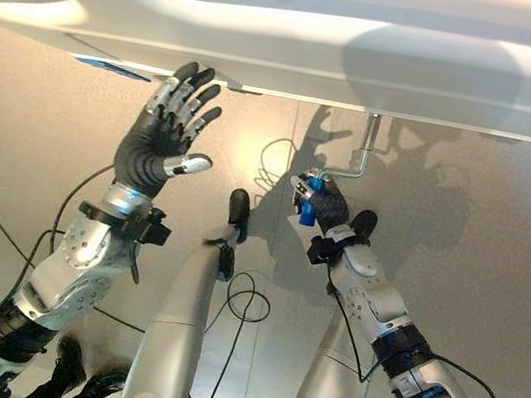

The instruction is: Raise the hospital bed

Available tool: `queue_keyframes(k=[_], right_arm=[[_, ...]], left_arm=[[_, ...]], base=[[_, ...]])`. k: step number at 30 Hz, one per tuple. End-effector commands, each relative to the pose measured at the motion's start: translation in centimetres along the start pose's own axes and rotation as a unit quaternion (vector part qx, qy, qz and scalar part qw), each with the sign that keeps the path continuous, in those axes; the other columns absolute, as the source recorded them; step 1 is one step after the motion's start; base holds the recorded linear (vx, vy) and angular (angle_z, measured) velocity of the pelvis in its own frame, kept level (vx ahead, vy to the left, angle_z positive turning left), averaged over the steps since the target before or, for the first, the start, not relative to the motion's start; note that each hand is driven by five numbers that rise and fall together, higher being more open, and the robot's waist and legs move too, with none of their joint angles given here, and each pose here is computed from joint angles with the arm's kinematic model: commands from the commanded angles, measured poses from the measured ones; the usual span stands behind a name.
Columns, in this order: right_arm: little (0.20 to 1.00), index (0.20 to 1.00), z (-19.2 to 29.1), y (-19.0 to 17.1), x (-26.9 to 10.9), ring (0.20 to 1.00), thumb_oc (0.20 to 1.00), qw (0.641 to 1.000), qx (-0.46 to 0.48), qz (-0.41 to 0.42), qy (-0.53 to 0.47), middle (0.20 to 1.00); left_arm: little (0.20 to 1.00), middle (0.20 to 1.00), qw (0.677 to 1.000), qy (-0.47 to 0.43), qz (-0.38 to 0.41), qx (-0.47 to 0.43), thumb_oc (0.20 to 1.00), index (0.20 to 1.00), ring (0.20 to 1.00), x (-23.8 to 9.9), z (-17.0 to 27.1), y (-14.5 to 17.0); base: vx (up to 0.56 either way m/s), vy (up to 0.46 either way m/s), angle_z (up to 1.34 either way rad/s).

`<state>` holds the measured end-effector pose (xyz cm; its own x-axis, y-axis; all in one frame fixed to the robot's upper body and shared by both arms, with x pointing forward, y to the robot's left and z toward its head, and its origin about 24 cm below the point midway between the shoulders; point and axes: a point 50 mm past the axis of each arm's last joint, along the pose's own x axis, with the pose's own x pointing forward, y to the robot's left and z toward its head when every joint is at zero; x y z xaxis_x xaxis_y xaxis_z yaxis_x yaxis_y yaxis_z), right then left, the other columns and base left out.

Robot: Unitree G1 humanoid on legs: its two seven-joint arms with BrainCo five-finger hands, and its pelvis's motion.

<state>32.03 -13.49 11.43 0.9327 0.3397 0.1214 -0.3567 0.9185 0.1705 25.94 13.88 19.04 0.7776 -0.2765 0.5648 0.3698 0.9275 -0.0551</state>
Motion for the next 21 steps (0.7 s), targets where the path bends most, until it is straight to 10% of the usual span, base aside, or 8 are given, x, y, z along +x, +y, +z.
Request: queue_keyframes(k=[1, 21], right_arm=[[0.200, 0.200, 13.1, 3.0, -0.8, 0.200, 0.200, 0.944, 0.021, 0.087, -0.319, 0.200], [0.200, 0.200, 18.6, -3.8, -3.9, 0.200, 0.200, 0.904, -0.046, -0.073, -0.418, 0.200]], left_arm=[[1.000, 1.000, 0.994, -0.101, -0.041, -0.004, 1.000, 1.000, 1.000, -0.1, 3.7, -1.4], [1.000, 1.000, 0.991, -0.126, -0.040, -0.013, 1.000, 1.000, 1.000, -0.4, 5.0, -0.7]], base=[[0.00, 0.000, 0.00], [0.00, -0.008, -0.03]])
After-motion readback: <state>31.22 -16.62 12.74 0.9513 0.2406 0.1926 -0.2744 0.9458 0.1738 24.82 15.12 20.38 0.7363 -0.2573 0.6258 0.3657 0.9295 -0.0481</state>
